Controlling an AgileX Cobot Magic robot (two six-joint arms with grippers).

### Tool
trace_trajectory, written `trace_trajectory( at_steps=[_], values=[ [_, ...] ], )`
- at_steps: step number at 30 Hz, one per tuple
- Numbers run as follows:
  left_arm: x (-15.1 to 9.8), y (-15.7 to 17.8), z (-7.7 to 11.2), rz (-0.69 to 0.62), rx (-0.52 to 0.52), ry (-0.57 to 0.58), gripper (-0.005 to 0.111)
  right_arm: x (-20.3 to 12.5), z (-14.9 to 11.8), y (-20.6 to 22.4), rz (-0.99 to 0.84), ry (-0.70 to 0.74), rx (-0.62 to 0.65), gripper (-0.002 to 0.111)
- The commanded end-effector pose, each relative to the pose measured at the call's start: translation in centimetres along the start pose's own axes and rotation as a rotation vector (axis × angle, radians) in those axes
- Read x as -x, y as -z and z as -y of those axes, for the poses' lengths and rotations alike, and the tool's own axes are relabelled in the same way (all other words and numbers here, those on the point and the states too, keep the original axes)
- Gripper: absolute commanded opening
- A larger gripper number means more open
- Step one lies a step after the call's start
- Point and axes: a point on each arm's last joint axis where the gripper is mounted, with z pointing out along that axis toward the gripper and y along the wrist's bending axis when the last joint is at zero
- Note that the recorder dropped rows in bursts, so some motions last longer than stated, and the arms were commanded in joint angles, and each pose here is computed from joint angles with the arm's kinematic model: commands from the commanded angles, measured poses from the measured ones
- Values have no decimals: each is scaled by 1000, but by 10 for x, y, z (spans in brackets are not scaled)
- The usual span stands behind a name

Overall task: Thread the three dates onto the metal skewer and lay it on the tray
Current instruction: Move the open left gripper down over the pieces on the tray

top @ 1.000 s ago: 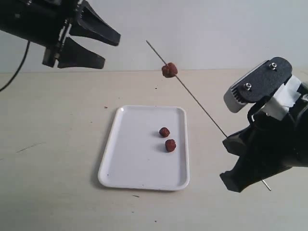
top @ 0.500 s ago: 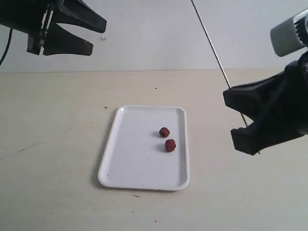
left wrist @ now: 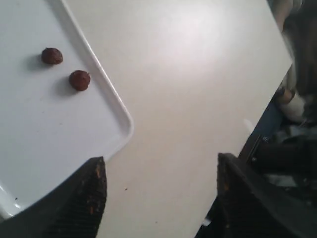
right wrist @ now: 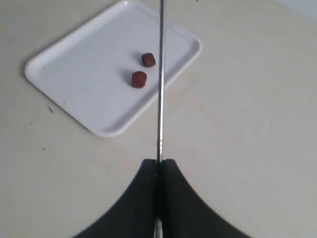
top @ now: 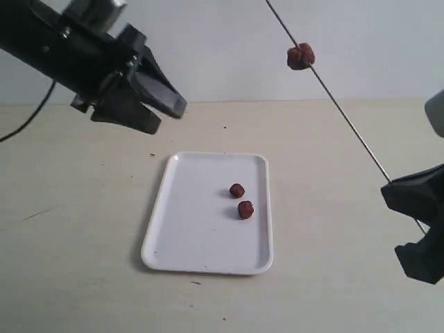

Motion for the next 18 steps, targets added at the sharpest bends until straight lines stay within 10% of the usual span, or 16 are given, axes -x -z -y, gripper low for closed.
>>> trace_trajectory(
  at_steps=[1, 10, 18],
  values=[
    [-3, -45, -4, -114, 130, -158, 61, -6, 3, 2, -75, -9, -33, 0],
    [-28, -124, -9, -463, 391, -514, 55, -11, 6, 3, -131, 7, -62, 0],
    [-12, -154, 8, -285, 442, -898, 61, -14, 7, 4, -164, 10, -72, 0]
  ],
)
